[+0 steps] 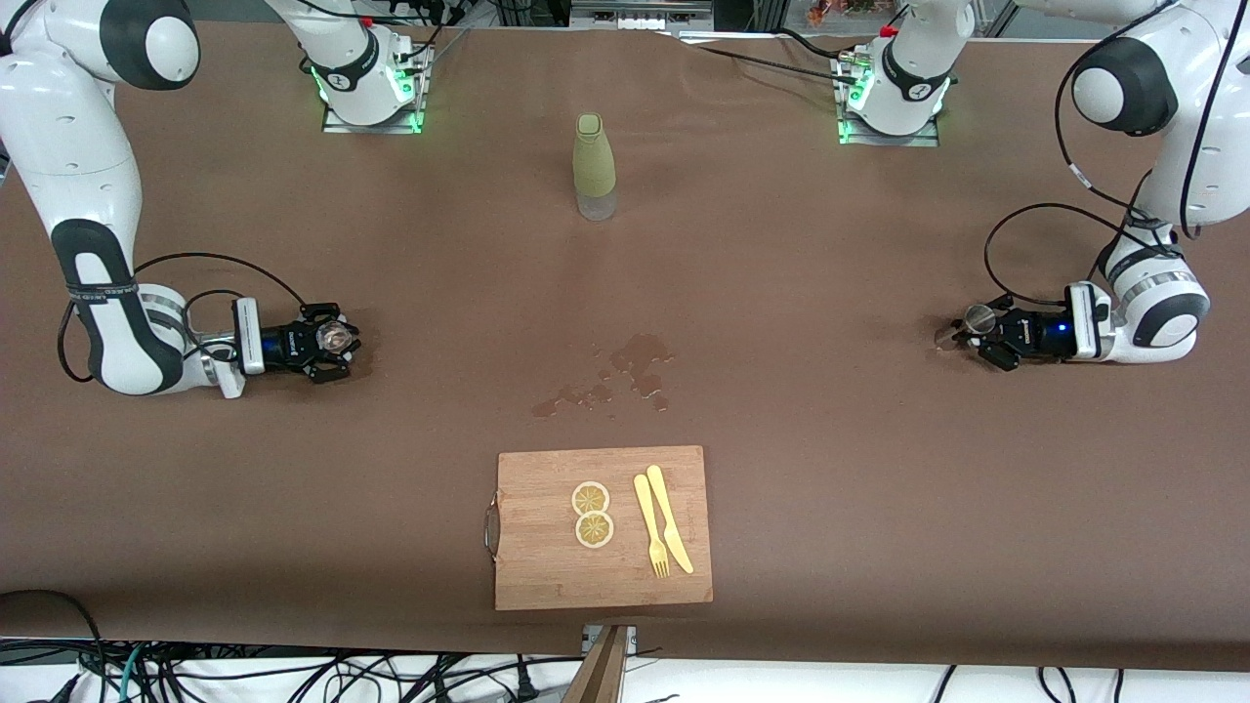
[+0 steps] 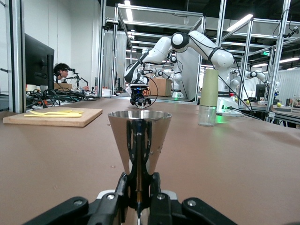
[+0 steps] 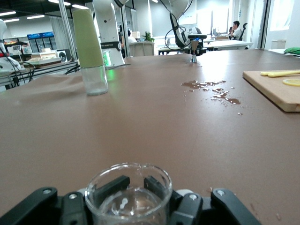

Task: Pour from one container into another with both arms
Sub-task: 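Lift the glass cup with the right gripper while the left gripper lifts the jigger, then bring the glass cup over the jigger with the right gripper while the left gripper approaches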

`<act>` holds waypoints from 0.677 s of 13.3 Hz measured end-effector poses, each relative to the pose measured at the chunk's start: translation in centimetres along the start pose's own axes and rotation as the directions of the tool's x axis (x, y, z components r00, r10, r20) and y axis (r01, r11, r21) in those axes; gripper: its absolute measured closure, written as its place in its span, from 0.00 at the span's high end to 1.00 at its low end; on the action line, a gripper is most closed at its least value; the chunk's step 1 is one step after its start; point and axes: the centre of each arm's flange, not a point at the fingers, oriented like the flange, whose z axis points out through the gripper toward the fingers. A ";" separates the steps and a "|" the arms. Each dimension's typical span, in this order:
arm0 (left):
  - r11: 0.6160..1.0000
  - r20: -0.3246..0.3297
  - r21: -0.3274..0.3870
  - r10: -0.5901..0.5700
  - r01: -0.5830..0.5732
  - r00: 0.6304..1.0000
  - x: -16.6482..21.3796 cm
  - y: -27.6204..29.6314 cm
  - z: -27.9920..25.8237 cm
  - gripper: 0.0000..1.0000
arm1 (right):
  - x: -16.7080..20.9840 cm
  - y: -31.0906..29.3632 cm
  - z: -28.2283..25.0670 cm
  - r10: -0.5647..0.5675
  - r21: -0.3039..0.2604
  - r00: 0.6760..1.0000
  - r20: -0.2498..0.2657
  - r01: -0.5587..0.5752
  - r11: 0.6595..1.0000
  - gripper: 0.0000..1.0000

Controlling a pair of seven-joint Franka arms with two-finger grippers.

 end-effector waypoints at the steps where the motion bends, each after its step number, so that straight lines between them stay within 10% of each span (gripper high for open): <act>1: 1.000 0.004 -0.027 0.011 -0.011 1.000 0.6 -1.3 1.3 0.21 | 0.3 0.1 0.2 0.009 0.000 1.000 -0.020 -0.009 1.000 0.22; 9: 0.988 0.040 -0.152 -0.023 0.029 0.999 4.6 -11.7 26.5 0.21 | 11.1 8.4 8.2 0.079 0.145 0.988 -0.131 -0.059 0.988 0.12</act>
